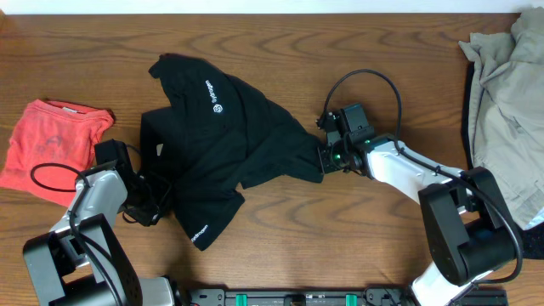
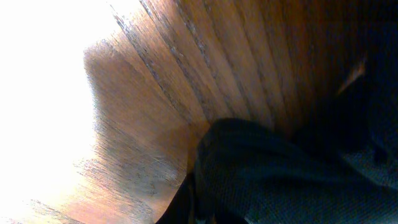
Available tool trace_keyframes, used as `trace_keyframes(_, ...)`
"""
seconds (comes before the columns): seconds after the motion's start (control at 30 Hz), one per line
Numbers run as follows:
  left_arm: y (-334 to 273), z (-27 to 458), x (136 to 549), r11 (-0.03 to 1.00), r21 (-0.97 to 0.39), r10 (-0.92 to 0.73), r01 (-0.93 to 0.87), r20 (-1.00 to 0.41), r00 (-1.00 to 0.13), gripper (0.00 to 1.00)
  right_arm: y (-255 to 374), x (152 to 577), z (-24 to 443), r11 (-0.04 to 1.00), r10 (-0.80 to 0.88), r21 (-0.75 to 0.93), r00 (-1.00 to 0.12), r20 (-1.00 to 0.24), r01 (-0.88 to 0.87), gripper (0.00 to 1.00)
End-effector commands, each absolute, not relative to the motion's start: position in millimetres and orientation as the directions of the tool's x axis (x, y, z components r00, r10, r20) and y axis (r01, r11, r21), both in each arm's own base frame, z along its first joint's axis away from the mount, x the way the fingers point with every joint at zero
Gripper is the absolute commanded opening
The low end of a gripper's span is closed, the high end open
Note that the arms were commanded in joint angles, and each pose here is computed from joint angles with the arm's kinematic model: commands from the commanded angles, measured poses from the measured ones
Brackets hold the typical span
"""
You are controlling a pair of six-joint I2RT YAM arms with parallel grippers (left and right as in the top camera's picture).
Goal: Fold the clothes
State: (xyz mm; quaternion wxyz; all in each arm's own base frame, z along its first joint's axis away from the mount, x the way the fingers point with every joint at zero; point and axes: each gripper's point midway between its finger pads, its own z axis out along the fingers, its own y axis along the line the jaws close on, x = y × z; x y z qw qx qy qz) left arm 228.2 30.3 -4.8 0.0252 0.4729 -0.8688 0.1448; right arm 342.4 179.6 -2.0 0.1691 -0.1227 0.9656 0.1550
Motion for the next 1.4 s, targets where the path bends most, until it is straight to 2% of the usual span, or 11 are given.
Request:
trace_keyframes(0.0,28.7,-6.1,223.5,0.517,-0.225,-0.809,-0.826,0.187,-0.557,0.06,122.1,388.3,28.3,0.987,-0.117,0.044,-0.876,-0.468,-0.155,0.01)
trace_keyframes(0.2,28.7,-6.1,223.5,0.517,-0.225,-0.809,-0.826,0.187,-0.557,0.06,77.5,474.0,191.2,0.996,-0.094,-0.067,-0.63,-0.771,-0.066,0.02)
trace_keyframes(0.3,28.7,-6.1,223.4,0.516,-0.224,-0.809,-0.826,0.187,-0.557,0.06,68.7,482.3,237.1,0.997,-0.071,-0.058,-0.569,-0.819,-0.042,0.15)
trace_keyframes(0.43,28.7,-6.1,223.4,0.517,-0.224,-0.809,-0.826,0.187,-0.557,0.06,53.7,454.4,203.0,0.991,-0.121,-0.122,-0.713,-0.691,-0.05,0.3)
trace_keyframes(0.6,28.8,-6.1,223.4,0.529,-0.227,-0.802,-0.818,0.184,-0.569,0.06,12.6,398.2,127.1,0.964,-0.114,-0.264,-0.912,-0.394,-0.006,0.26)
trace_keyframes(0.73,28.8,-6.1,223.4,0.529,-0.227,-0.802,-0.818,0.184,-0.569,0.06,22.3,384.4,92.3,0.985,-0.067,-0.174,-0.947,-0.315,-0.012,0.33)
trace_keyframes(0.83,28.6,-6.1,223.3,0.528,-0.227,-0.802,-0.818,0.184,-0.569,0.06,66.3,392.3,86.7,0.995,-0.074,0.04,-0.938,-0.339,-0.093,0.4)
trace_keyframes(1.0,28.5,-6.1,223.0,0.528,-0.226,-0.801,-0.818,0.185,-0.569,0.06,149.6,422.0,120.3,0.902,-0.071,0.334,-0.855,-0.514,-0.275,0.49)
trace_keyframes(1.07,28.5,-6.1,223.1,0.528,-0.226,-0.801,-0.818,0.186,-0.569,0.06,171.0,430.4,130.9,0.885,-0.063,0.349,-0.821,-0.568,-0.309,0.53)
trace_keyframes(1.2,28.6,-6.1,223.3,0.528,-0.227,-0.802,-0.818,0.184,-0.569,0.06,215.0,438.9,141.7,0.869,-0.121,0.286,-0.735,-0.667,-0.403,0.68)
trace_keyframes(1.37,28.6,-6.1,223.1,0.528,-0.226,-0.801,-0.818,0.185,-0.569,0.06,265.1,442.6,118.5,0.862,-0.187,0.21,-0.675,-0.714,-0.462,0.77)
